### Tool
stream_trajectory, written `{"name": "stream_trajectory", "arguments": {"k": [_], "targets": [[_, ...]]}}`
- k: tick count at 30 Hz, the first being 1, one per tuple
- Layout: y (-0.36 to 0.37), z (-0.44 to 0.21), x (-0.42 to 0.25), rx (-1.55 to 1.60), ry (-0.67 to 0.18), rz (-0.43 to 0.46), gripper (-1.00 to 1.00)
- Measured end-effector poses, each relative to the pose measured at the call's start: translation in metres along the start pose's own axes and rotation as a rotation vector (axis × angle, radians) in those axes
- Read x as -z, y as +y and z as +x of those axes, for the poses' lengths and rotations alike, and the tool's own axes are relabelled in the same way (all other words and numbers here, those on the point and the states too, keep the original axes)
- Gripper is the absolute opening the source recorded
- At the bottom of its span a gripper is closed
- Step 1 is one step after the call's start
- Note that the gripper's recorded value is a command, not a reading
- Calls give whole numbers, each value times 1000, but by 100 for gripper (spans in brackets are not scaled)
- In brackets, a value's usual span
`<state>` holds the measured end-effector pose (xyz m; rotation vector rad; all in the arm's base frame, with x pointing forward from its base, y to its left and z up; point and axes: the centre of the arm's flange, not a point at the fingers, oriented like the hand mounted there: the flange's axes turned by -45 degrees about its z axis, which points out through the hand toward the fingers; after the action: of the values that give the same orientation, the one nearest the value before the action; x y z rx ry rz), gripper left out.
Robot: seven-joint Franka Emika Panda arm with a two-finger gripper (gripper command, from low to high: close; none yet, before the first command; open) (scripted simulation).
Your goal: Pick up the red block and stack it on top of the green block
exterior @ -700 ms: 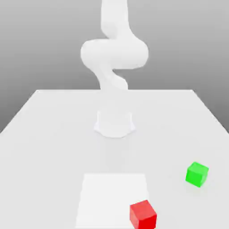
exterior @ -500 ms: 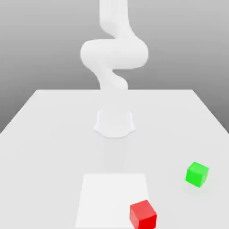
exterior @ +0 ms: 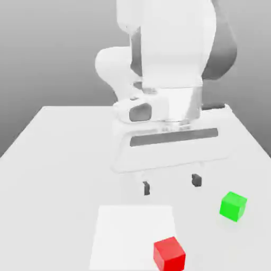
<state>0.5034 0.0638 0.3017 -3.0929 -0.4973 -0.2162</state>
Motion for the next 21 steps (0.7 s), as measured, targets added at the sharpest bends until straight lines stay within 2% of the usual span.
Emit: {"name": "stream_trajectory", "arguments": {"k": [4, 9, 10, 16, 21], "targets": [[-11, -20, -72, 51, -110, 20, 0], [-15, -32, -143, 63, -135, 25, 0], [-15, -34, -150, 63, -135, 25, -100], [-16, -35, -154, 63, -136, 25, -100], [-14, -27, -105, 63, -136, 25, -100]]}}
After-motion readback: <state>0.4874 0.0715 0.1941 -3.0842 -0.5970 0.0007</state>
